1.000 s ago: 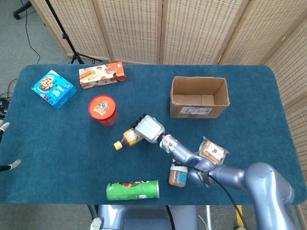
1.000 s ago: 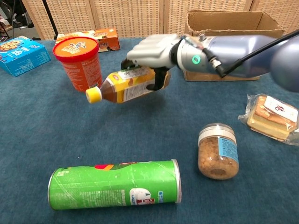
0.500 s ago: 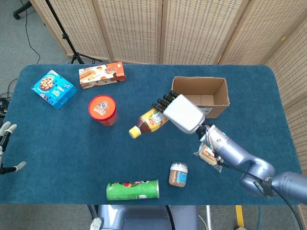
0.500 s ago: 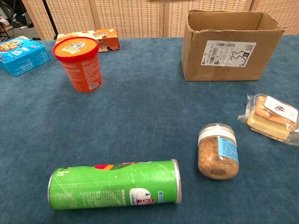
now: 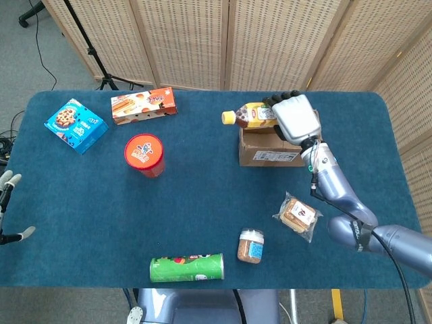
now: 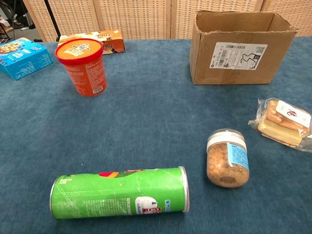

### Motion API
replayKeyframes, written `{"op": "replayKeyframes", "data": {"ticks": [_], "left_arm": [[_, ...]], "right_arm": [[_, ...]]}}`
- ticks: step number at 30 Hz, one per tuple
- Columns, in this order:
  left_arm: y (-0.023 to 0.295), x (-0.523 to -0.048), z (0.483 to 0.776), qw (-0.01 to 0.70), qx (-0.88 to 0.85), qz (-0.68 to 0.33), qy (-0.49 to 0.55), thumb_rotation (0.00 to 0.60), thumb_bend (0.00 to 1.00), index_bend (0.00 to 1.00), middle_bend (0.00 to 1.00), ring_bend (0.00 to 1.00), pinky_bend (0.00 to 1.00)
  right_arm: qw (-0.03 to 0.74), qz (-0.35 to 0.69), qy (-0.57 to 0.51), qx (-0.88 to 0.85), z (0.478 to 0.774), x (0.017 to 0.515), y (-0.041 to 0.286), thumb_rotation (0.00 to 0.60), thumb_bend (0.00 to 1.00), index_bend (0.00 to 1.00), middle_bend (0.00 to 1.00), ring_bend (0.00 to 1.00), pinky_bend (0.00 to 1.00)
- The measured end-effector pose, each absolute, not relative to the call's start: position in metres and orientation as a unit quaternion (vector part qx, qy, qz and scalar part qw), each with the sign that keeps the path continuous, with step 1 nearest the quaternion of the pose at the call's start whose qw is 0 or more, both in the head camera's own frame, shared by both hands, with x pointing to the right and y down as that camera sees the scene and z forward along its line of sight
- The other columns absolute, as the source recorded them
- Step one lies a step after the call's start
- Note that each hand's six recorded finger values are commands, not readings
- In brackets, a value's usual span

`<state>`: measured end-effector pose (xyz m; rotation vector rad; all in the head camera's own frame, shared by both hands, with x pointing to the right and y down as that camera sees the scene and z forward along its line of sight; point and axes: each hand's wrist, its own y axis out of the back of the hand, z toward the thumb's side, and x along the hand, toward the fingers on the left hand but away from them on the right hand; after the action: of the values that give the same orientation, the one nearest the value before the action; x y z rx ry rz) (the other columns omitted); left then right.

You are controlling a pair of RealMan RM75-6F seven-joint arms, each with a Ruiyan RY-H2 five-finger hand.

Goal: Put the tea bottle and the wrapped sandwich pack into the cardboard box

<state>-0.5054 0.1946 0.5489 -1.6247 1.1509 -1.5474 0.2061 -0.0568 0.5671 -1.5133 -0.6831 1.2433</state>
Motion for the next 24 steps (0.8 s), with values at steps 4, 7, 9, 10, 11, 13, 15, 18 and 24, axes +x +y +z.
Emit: {"op": "replayKeyframes", "data": {"ticks": [4,7,9,10,11,13,15,18,24], "left_arm": [[0.192,-0.508,0.552,0.300,-0.612,-0.589,0.433,0.600,0.00,0.00,0.00,0.00,0.00],[0.192,-0.508,0.553,0.299,-0.613,-0.589,0.433,0.600,0.00,0.00,0.00,0.00,0.00],[0.192,-0.508,0.552,0.299,-0.613,-0.589,0.434,0.600,0.00,0.00,0.00,0.00,0.00],[0.192,-0.507,0.552,0.300,-0.613,-0.588,0.434,0.600,0.00,0.00,0.00,0.00,0.00],[0.192,-0.507,0.552,0.299,-0.613,-0.588,0.434,0.600,0.00,0.00,0.00,0.00,0.00],[0.192,-0.508,0.552,0.299,-0.613,-0.588,0.434,0.600,0.00,0.00,0.00,0.00,0.00],[0.192,-0.508,0.552,0.299,-0.613,-0.588,0.434,0.600,0.00,0.00,0.00,0.00,0.00],[0.192,-0.507,0.552,0.299,-0.614,-0.588,0.433,0.600,0.00,0.00,0.00,0.00,0.00],[0.192,-0.507,0.552,0.300,-0.614,-0.589,0.432,0.600,0.00,0.00,0.00,0.00,0.00]], "right_arm": [[0.497,0.561,-0.272,-0.604,0.587,0.211,-0.055,0.600,1.00,0.67,0.69,0.55,0.41],[0.485,0.589,-0.263,-0.591,0.600,0.212,-0.051,0.600,1.00,0.67,0.69,0.55,0.41],[0.477,0.600,-0.260,-0.587,0.606,0.212,-0.049,0.600,1.00,0.67,0.69,0.55,0.41],[0.475,0.604,-0.259,-0.585,0.609,0.211,-0.048,0.600,1.00,0.67,0.68,0.55,0.41],[0.473,0.608,-0.258,-0.583,0.612,0.211,-0.048,0.600,1.00,0.67,0.68,0.55,0.41],[0.470,0.611,-0.261,-0.581,0.616,0.210,-0.049,0.600,0.99,0.67,0.66,0.55,0.41],[0.467,0.610,-0.265,-0.582,0.617,0.210,-0.049,0.600,0.97,0.65,0.61,0.53,0.41],[0.459,0.606,-0.272,-0.590,0.619,0.209,-0.049,0.600,0.75,0.53,0.49,0.44,0.41],[0.457,0.605,-0.259,-0.599,0.626,0.208,-0.045,0.600,0.00,0.13,0.11,0.12,0.34]]}}
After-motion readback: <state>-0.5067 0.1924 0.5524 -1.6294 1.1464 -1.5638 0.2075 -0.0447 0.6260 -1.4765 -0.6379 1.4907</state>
